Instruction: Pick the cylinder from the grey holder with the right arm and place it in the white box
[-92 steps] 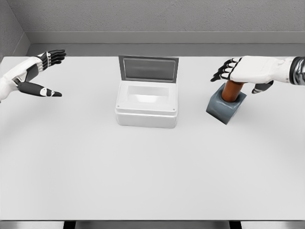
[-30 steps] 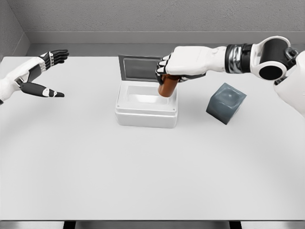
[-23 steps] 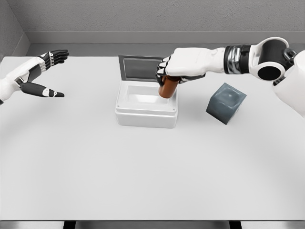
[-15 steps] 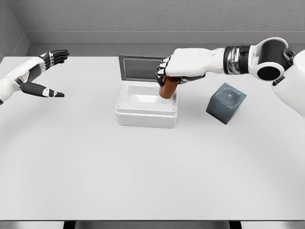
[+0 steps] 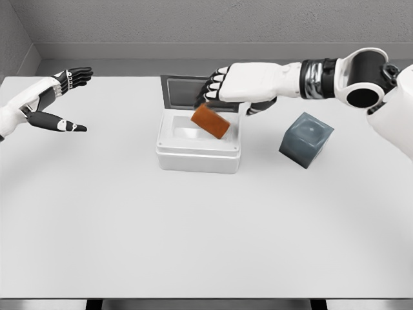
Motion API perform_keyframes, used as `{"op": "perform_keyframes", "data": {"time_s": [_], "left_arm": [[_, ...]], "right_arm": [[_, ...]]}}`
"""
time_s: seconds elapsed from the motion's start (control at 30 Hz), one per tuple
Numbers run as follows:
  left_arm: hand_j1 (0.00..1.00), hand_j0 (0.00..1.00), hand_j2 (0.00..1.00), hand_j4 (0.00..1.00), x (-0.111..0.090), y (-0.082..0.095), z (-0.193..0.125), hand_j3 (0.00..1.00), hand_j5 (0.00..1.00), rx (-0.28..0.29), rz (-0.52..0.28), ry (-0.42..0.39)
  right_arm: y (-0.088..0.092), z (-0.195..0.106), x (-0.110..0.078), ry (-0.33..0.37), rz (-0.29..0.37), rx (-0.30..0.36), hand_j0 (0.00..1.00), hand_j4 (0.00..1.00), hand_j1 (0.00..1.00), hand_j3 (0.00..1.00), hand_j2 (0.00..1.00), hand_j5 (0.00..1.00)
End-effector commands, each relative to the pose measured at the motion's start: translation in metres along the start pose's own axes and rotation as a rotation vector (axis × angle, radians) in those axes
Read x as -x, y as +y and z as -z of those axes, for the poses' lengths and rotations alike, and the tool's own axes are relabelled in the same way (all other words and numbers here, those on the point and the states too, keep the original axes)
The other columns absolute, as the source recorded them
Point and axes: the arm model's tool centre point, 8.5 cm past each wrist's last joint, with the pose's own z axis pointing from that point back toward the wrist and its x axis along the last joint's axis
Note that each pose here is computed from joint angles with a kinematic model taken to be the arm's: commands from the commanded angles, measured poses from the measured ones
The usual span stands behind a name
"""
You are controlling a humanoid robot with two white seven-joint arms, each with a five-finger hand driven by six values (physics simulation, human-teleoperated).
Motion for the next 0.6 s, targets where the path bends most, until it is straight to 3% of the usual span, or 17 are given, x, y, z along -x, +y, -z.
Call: {"op": "perform_keyframes", "data": {"time_s": [0.0, 0.1, 0.17, 0.2, 0.27, 0.3, 0.33, 0.4, 0.47, 0.57], "left_arm": [[1.0, 1.0, 1.0, 1.0, -0.001, 0.001, 0.0, 1.0, 1.0, -0.006, -0.005, -0.003], [1.0, 1.0, 1.0, 1.0, -0.001, 0.002, -0.001, 1.0, 1.0, -0.006, -0.004, -0.002], [1.0, 1.0, 1.0, 1.0, 0.0, 0.002, -0.002, 1.0, 1.0, -0.007, -0.005, 0.0], [1.0, 1.0, 1.0, 1.0, -0.002, 0.003, 0.0, 1.0, 1.0, -0.008, -0.003, -0.005], [1.0, 1.0, 1.0, 1.0, -0.01, -0.002, 0.026, 1.0, 1.0, -0.004, -0.02, -0.049], [1.0, 1.0, 1.0, 1.0, -0.02, -0.012, 0.061, 1.0, 1.0, 0.012, -0.043, -0.079], [1.0, 1.0, 1.0, 1.0, -0.022, -0.016, 0.081, 1.0, 1.0, 0.018, -0.064, -0.068], [1.0, 1.0, 1.0, 1.0, -0.019, -0.032, 0.119, 1.0, 1.0, 0.01, -0.117, -0.072], [1.0, 1.0, 1.0, 1.0, -0.014, -0.057, 0.138, 1.0, 1.0, 0.078, -0.066, -0.032], [1.0, 1.0, 1.0, 1.0, 0.002, -0.054, 0.125, 1.0, 1.0, 0.05, -0.064, -0.007]], "right_arm": [[-0.014, -0.021, 0.004, 0.032, -0.025, 0.036, 1.0, 1.0, 1.0, 1.0, 1.0, 1.0], [-0.024, -0.083, 0.025, 0.118, 0.031, 0.127, 1.0, 1.0, 1.0, 1.0, 1.0, 1.0], [-0.01, -0.139, 0.041, 0.239, 0.077, 0.162, 1.0, 1.0, 1.0, 1.0, 1.0, 1.0], [0.006, -0.157, 0.043, 0.278, 0.104, 0.142, 1.0, 1.0, 1.0, 1.0, 1.0, 1.0], [0.044, -0.166, 0.041, 0.299, 0.168, 0.071, 1.0, 1.0, 1.0, 1.0, 1.0, 1.0], [0.061, -0.177, 0.04, 0.321, 0.194, 0.03, 1.0, 1.0, 1.0, 1.0, 1.0, 1.0], [0.068, -0.186, 0.04, 0.339, 0.201, 0.008, 1.0, 1.0, 1.0, 1.0, 1.0, 1.0], [0.075, -0.203, 0.04, 0.375, 0.215, -0.001, 1.0, 1.0, 1.0, 1.0, 1.0, 1.0], [0.078, -0.208, 0.041, 0.385, 0.221, -0.011, 1.0, 1.0, 1.0, 1.0, 1.0, 1.0], [0.078, -0.212, 0.041, 0.394, 0.219, -0.02, 1.0, 1.0, 1.0, 1.0, 1.0, 1.0]]}}
